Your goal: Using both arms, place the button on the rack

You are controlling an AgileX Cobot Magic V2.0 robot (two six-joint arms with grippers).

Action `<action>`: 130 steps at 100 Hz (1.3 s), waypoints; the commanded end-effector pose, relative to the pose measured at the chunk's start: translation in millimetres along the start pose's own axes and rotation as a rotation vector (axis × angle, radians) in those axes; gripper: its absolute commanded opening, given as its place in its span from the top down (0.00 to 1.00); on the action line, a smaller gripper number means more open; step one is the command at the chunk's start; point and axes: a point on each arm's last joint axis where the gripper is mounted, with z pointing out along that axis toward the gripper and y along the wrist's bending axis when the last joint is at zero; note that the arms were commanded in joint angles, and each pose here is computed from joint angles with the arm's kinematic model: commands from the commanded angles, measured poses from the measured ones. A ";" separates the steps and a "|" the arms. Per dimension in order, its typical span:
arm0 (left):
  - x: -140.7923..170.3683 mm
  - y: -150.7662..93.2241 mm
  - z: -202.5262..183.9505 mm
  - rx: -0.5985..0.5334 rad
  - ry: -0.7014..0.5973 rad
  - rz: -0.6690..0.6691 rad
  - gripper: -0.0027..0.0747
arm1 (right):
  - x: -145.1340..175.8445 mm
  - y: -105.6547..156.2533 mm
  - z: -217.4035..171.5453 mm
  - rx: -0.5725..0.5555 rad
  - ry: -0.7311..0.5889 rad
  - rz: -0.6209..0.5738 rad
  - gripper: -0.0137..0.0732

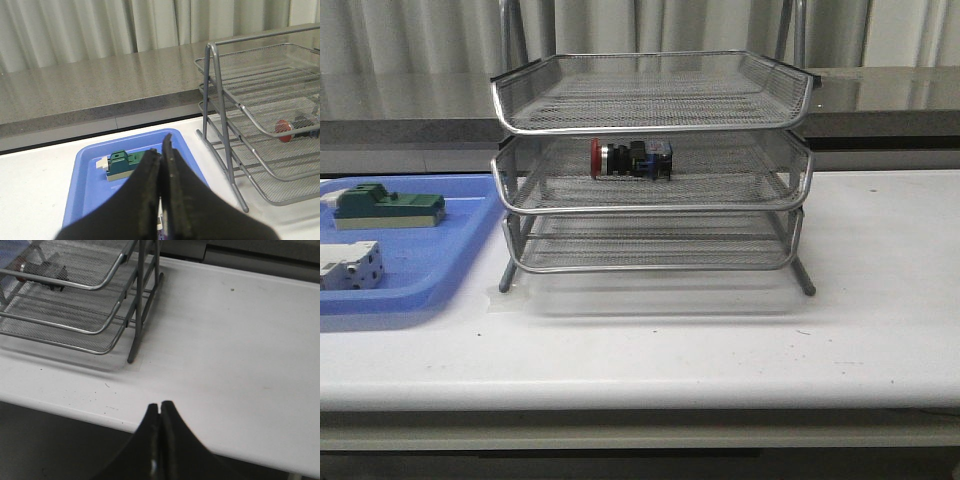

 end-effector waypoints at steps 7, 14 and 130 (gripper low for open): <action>-15.0 3.5 -0.8 -0.030 -0.093 -0.022 0.99 | -7.5 -0.8 -18.3 0.022 -0.134 0.000 0.91; -15.0 3.5 -0.8 -0.030 -0.093 -0.022 0.99 | -7.4 -0.7 -19.6 0.023 -0.141 0.000 0.91; -15.0 3.5 -0.8 -0.030 -0.093 -0.022 0.99 | 74.5 2.6 7.4 0.079 -0.467 -0.008 0.91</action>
